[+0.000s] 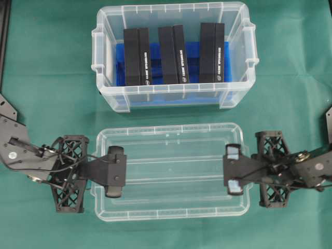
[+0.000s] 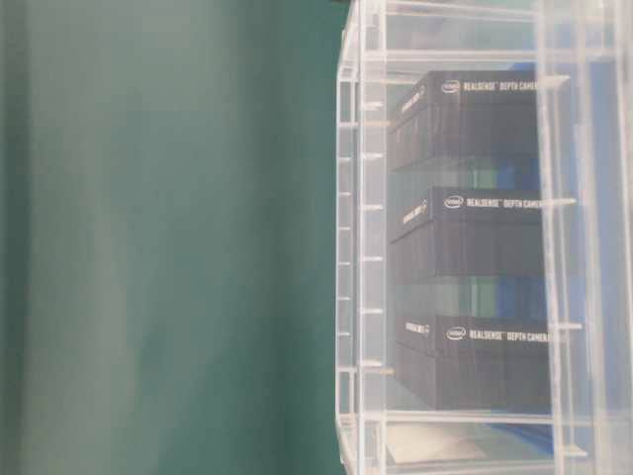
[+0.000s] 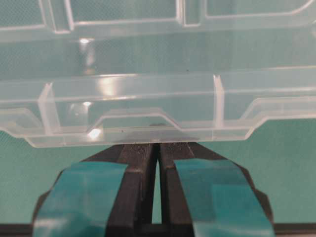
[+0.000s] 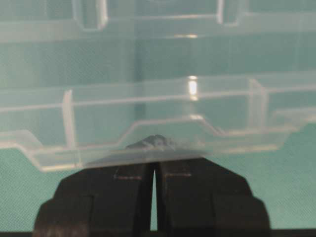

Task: Clamp the lid of the box with both arms, then lift and open it.
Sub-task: 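Lower the lid onto the table in front of the box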

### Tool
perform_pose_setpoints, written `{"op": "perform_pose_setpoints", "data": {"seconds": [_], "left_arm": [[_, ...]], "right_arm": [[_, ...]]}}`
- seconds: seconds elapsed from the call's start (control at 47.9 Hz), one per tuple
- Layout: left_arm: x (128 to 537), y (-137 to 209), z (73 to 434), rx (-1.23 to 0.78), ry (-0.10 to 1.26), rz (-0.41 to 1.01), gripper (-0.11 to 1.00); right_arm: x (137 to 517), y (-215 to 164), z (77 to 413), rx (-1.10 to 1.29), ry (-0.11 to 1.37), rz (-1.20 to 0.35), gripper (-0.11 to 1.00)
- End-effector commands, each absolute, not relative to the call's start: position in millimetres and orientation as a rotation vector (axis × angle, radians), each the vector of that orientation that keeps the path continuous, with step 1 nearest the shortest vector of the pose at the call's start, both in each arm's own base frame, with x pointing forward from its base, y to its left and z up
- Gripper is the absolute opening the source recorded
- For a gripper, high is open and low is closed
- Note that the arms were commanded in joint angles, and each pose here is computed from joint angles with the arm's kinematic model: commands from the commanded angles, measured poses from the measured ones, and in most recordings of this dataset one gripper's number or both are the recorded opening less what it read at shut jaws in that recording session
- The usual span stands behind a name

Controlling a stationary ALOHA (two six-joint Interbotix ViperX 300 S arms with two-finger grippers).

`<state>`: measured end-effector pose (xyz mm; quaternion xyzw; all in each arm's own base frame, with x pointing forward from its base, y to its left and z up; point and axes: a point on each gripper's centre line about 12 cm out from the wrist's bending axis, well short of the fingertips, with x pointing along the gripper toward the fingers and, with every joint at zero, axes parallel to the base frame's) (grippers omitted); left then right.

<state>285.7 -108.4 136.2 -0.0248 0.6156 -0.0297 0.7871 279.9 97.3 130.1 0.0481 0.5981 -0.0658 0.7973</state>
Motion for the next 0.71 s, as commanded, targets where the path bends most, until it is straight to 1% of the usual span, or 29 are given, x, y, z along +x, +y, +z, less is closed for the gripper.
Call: {"op": "perform_pose_setpoints", "data": {"seconds": [0.0, 0.23, 0.355, 0.689], "left_arm": [[281.5, -111.2, 148.0, -0.061, 1.274, -0.084, 0.01], [250.6, -113.9, 142.7, -0.073, 1.301, -0.083, 0.01], [241.9, -113.4, 142.8, -0.079, 1.305, -0.082, 0.01], [240.9, -112.1, 143.2, -0.078, 1.303, -0.079, 0.01]], "right_arm": [[274.5, 95.1, 144.3, 0.117, 1.244, -0.134, 0.0], [245.3, 87.1, 147.1, 0.148, 1.245, -0.156, 0.0], [232.5, 83.0, 147.8, 0.167, 1.241, -0.168, 0.0], [232.3, 82.5, 150.9, 0.167, 1.226, -0.161, 0.0]]}}
